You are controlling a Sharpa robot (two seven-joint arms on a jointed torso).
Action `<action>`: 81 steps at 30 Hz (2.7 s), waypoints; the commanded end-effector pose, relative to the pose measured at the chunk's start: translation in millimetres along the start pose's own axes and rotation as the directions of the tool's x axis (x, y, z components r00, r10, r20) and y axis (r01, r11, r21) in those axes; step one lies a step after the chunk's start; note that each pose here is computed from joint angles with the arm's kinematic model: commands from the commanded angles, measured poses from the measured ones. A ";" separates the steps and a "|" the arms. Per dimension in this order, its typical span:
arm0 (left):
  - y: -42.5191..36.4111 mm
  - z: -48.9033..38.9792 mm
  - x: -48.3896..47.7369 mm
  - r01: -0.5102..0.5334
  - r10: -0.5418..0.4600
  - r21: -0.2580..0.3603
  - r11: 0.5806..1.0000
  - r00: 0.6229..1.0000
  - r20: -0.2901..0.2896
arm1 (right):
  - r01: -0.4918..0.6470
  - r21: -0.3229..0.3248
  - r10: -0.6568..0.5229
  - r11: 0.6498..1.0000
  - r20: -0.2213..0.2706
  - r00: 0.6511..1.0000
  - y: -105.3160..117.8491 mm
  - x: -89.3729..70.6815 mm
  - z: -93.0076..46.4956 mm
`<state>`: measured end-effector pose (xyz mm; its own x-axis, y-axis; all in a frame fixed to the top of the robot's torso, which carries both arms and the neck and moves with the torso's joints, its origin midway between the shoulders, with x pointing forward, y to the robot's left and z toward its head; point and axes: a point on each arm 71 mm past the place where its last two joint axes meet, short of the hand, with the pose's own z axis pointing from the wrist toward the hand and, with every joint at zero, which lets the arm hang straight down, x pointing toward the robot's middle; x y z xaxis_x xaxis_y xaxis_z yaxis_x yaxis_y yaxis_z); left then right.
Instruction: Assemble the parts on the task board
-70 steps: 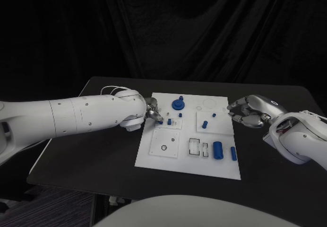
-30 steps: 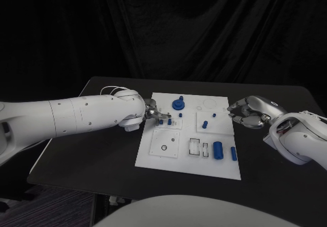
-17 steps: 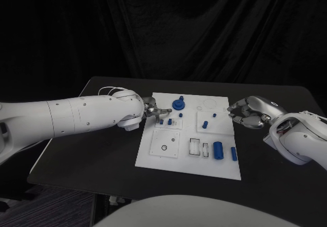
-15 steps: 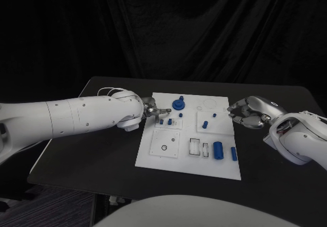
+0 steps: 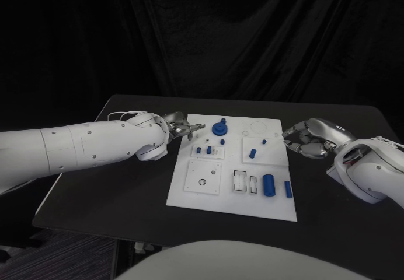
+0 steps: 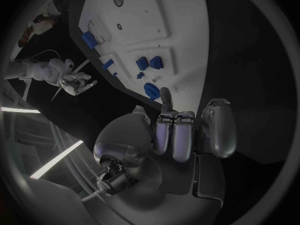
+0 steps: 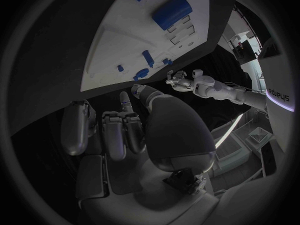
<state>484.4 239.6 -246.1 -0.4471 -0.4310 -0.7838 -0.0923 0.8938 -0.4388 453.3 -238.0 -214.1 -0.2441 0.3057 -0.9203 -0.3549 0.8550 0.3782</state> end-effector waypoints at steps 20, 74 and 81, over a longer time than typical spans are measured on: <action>-4.8 -15.6 21.1 -0.096 0.083 -0.054 0.994 0.975 -0.208 | -0.002 0.019 0.002 1.000 0.008 1.000 -2.0 -0.1 -1.0; -20.8 4.8 27.0 -0.128 0.115 -0.041 0.991 0.966 -0.232 | -0.007 0.027 0.008 1.000 -0.021 1.000 -0.6 3.9 0.2; -22.1 4.9 28.6 -0.134 0.122 -0.035 0.990 0.962 -0.244 | -0.007 0.029 0.008 1.000 -0.025 1.000 -0.6 4.4 0.3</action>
<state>479.3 208.9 -259.4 -0.6394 -0.2950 -0.7101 -0.0838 0.9447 -0.3170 452.8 -235.9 -216.4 -0.2613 0.3037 -0.9162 -0.3496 0.8550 0.3831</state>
